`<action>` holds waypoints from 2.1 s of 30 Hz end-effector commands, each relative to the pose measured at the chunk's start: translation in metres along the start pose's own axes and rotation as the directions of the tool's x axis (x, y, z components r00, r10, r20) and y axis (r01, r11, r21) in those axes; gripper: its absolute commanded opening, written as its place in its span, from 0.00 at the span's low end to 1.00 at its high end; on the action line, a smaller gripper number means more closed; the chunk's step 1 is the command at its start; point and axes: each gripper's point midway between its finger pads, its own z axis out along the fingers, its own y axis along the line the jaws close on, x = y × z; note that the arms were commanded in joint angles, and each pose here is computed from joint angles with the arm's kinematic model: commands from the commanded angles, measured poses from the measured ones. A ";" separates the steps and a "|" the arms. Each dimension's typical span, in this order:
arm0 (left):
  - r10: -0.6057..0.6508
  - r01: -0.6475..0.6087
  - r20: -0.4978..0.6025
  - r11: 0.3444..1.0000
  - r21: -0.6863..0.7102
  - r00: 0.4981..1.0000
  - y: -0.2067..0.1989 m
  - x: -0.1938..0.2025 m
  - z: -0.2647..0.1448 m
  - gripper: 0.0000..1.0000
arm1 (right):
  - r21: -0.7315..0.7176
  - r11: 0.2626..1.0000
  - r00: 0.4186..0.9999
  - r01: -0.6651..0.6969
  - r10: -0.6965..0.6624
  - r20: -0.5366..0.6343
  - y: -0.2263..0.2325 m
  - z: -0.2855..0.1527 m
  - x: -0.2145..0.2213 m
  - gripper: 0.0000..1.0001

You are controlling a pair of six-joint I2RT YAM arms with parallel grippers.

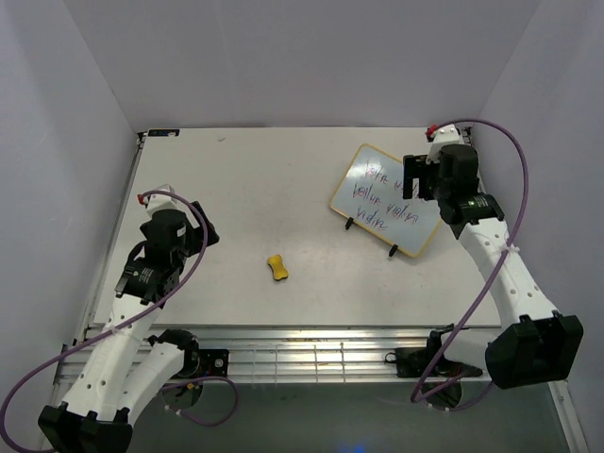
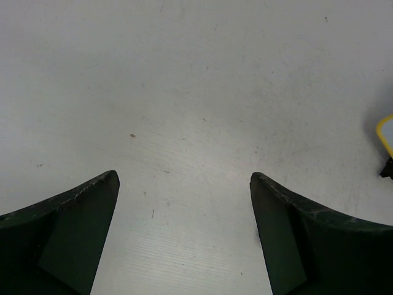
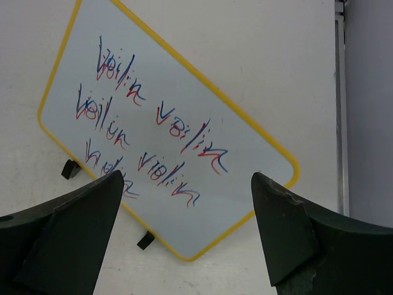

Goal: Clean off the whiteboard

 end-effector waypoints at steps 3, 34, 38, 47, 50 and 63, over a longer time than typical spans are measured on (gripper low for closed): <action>0.003 -0.004 0.012 0.998 0.069 1.000 -0.010 -0.002 -0.002 0.98 | -0.096 0.985 0.977 0.141 -0.123 0.173 -0.006 0.036 -0.076 0.90; 0.033 -0.029 -0.023 0.991 0.130 0.999 -0.022 0.006 0.002 0.98 | -0.609 0.789 0.936 0.076 -0.266 -0.229 0.039 0.135 -0.001 0.99; 0.035 -0.031 -0.026 0.991 0.133 0.999 -0.022 0.007 0.002 0.98 | -0.678 0.733 0.947 0.054 -0.253 -0.197 0.049 0.124 -0.003 0.88; 0.040 -0.035 -0.036 0.991 0.131 0.999 -0.023 0.009 0.005 0.98 | -0.725 0.688 0.951 0.023 -0.238 -0.196 0.051 0.112 -0.002 0.66; 0.041 -0.036 -0.039 0.991 0.130 0.998 -0.022 0.009 0.005 0.98 | -0.724 0.690 0.955 0.021 -0.229 -0.191 0.044 0.109 -0.003 0.61; 0.047 -0.040 -0.054 0.992 0.122 0.997 -0.022 0.013 0.009 0.98 | -0.752 0.658 0.958 0.048 -0.244 -0.152 0.046 0.086 -0.002 0.45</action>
